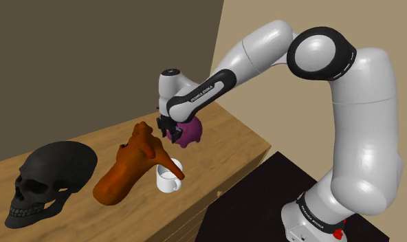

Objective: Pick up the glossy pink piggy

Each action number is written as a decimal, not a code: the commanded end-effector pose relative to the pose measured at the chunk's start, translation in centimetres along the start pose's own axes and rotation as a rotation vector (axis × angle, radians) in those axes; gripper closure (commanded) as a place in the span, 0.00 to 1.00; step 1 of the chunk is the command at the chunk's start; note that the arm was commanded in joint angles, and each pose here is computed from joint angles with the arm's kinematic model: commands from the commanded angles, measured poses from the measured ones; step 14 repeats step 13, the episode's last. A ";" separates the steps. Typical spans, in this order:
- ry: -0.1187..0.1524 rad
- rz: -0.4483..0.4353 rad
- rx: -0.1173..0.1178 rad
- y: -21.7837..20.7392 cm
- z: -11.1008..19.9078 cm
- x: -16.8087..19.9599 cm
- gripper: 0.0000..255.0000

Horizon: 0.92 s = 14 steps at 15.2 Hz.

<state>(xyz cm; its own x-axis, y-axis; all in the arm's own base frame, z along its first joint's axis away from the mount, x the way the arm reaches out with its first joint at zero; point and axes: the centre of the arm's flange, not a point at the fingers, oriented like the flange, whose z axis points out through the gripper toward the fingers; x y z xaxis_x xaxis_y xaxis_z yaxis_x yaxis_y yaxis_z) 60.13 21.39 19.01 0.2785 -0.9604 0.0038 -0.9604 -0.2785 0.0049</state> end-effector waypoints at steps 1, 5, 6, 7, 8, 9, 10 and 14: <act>0.000 -0.001 0.002 -0.1 -1.2 -0.1 1.00; 0.000 -0.001 0.002 0.0 -3.3 -0.1 1.00; 0.000 -0.001 0.002 0.0 -3.8 -0.1 1.00; 0.000 -0.001 0.002 0.0 -4.4 -0.1 1.00; 0.000 -0.001 0.002 0.0 -4.9 -0.1 1.00; 0.000 -0.001 0.002 0.0 -5.4 -0.1 1.00; 0.000 -0.001 0.002 0.0 -6.0 -0.1 1.00; 0.000 -0.001 0.002 0.0 -6.6 -0.1 1.00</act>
